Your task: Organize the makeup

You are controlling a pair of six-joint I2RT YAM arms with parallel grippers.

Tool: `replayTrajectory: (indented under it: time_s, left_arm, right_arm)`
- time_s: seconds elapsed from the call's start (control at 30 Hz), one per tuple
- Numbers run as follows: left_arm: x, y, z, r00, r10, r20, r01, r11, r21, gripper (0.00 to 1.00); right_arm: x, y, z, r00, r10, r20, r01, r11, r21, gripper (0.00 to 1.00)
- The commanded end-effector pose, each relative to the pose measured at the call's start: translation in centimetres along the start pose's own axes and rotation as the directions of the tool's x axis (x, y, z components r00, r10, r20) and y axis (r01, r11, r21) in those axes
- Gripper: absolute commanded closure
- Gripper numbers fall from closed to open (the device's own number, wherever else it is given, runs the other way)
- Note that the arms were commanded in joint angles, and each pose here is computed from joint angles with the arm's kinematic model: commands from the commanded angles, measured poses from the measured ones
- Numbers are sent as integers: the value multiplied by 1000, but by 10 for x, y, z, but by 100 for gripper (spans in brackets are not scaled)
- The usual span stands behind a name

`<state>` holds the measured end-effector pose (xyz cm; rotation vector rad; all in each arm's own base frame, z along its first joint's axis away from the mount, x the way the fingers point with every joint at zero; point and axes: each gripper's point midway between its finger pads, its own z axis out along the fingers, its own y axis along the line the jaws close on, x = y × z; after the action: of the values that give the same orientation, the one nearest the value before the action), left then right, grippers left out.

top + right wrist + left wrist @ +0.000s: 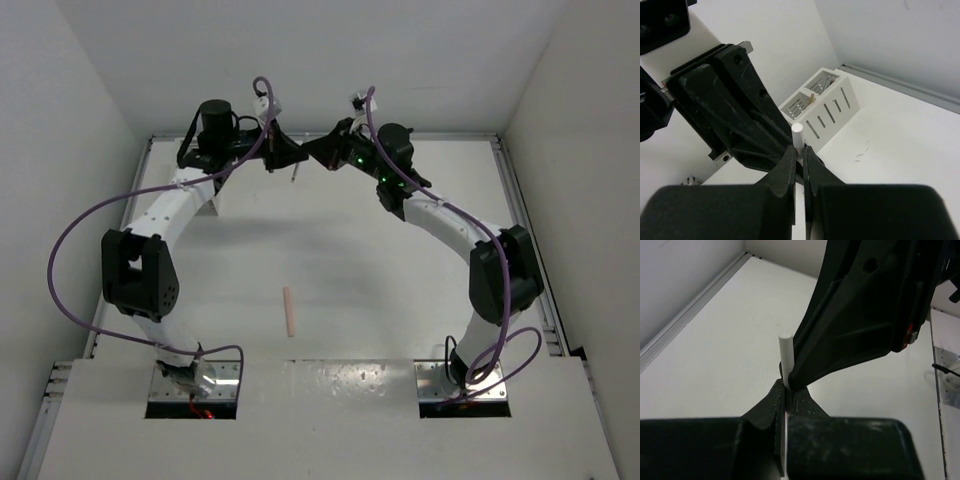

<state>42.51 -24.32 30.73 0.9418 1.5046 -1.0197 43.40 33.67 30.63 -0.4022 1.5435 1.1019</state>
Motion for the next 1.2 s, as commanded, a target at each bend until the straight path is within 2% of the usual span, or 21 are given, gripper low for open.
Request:
replayTrajectory:
  time_s: [0.0,0.03,0.07,0.1,0.2,0.23,0.27,0.33,0.37,0.43,0.47,0.57,0.63,0.7,0.77,0.9,0.97,1.1,1.17]
  left_arm:
    - [-14,-3,-12,997,67,29,-67,997,-24,100]
    - [-13,-4,-14,996,86,22,-85,996,-38,100]
    - [-7,2,-17,996,87,13,-86,995,-55,100]
    - [-10,-1,-19,995,102,13,-101,993,-56,100]
    - [-7,19,-35,991,132,-7,-132,979,-157,100]
    - [-7,26,-42,990,144,-13,-144,971,-193,100]
    - [-7,49,-57,986,162,-33,-164,942,-292,100]
    - [-6,80,-81,979,191,-64,-200,884,-422,100]
    - [-10,109,-114,977,195,-90,-211,798,-565,100]
    - [-13,138,-154,970,215,-108,-228,677,-699,100]
    - [-11,161,-192,961,242,-136,-253,557,-791,100]
    - [-6,183,-249,932,316,-175,-296,390,-872,100]
    - [0,186,-258,918,348,-189,-320,372,-871,100]
    - [10,190,-257,911,363,-194,-336,384,-860,100]
    - [20,190,-254,912,362,-192,-337,395,-855,100]
    - [35,196,-259,910,364,-199,-334,358,-872,100]
    - [46,200,-258,912,352,-211,-340,361,-868,100]
    - [88,196,-246,937,287,-201,-315,440,-841,100]
    - [97,193,-243,945,266,-191,-298,458,-838,100]
  right_arm:
    - [-26,29,1,997,-30,72,37,996,-86,100]
    - [-26,29,0,997,-30,73,36,996,-85,96]
    - [-27,30,0,997,-32,73,39,995,-87,88]
    - [-27,28,0,997,-34,75,40,996,-84,61]
    - [-29,25,0,996,-33,80,39,996,-76,27]
    - [-32,17,-2,996,-31,86,36,998,-51,5]
    - [-33,16,-4,996,-35,87,39,998,-42,0]
    - [-37,-1,-11,995,-36,91,33,999,33,0]
    - [-35,-5,-14,996,-40,84,35,998,55,0]
    - [-20,-27,-24,999,-48,19,44,987,157,0]
    - [-9,-32,-28,999,-43,-32,48,982,184,0]
    - [36,-44,-43,973,-114,-201,160,960,232,0]
    - [57,-46,-48,963,-94,-254,157,957,244,0]
    - [82,-50,-54,950,-61,-305,143,957,253,0]
    - [91,-51,-55,945,-36,-326,126,958,258,0]
    - [100,-55,-58,935,-17,-355,121,955,272,0]
    - [100,-55,-59,934,-19,-357,122,955,270,0]
    - [104,-55,-64,919,-26,-394,142,952,270,0]
    - [107,-56,-67,911,-36,-410,160,949,272,0]
